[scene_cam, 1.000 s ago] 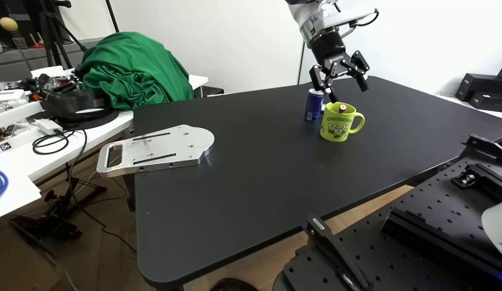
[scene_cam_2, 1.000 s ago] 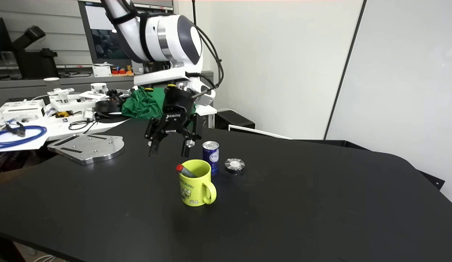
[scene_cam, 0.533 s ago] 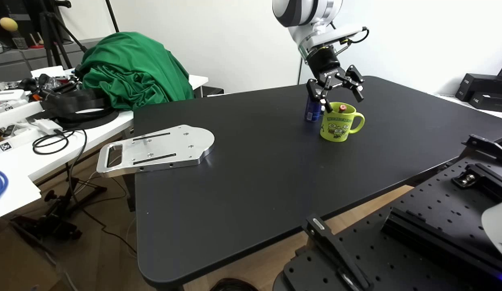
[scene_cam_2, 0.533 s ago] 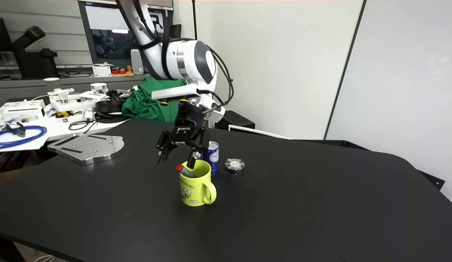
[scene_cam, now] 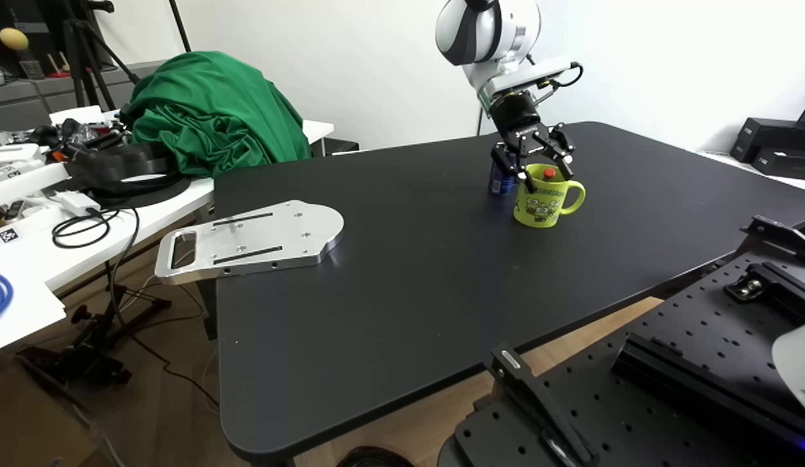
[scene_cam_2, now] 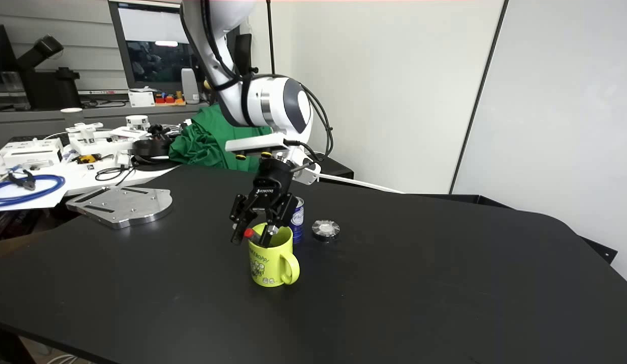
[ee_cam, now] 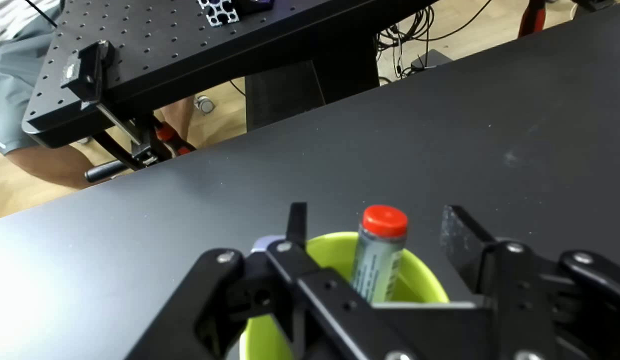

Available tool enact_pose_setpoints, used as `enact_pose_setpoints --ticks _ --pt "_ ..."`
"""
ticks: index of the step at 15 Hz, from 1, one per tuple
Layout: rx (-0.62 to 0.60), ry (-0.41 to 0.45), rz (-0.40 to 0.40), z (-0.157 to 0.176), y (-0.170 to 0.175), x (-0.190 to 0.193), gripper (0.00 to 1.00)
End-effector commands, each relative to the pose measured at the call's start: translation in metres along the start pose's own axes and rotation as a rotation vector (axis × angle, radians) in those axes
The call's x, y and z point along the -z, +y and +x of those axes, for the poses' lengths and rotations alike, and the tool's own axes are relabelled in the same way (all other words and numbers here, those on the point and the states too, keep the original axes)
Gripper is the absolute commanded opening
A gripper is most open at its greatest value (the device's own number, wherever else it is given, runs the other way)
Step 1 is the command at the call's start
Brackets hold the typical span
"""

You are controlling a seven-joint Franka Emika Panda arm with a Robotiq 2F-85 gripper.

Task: Remove the marker from the mug and put it on the table.

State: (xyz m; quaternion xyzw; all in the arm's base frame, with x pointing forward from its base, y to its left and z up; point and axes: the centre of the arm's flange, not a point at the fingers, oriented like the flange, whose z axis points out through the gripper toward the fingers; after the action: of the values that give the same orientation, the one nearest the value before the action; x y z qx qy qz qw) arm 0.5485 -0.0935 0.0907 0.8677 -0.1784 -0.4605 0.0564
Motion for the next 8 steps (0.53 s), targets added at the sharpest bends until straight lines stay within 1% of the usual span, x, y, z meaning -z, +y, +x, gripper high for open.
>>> enact_pose_setpoints --ticks 1,6,7,8 --pt "-0.035 -0.026 0.011 0.005 -0.009 0.015 0.4" --pt "-0.028 -0.023 0.018 -0.006 -0.016 0.028 0.05" --pt "-0.026 -0.024 0.019 -0.009 -0.017 0.031 0.02" --pt "-0.019 -0.024 0.025 -0.014 -0.017 0.038 0.06"
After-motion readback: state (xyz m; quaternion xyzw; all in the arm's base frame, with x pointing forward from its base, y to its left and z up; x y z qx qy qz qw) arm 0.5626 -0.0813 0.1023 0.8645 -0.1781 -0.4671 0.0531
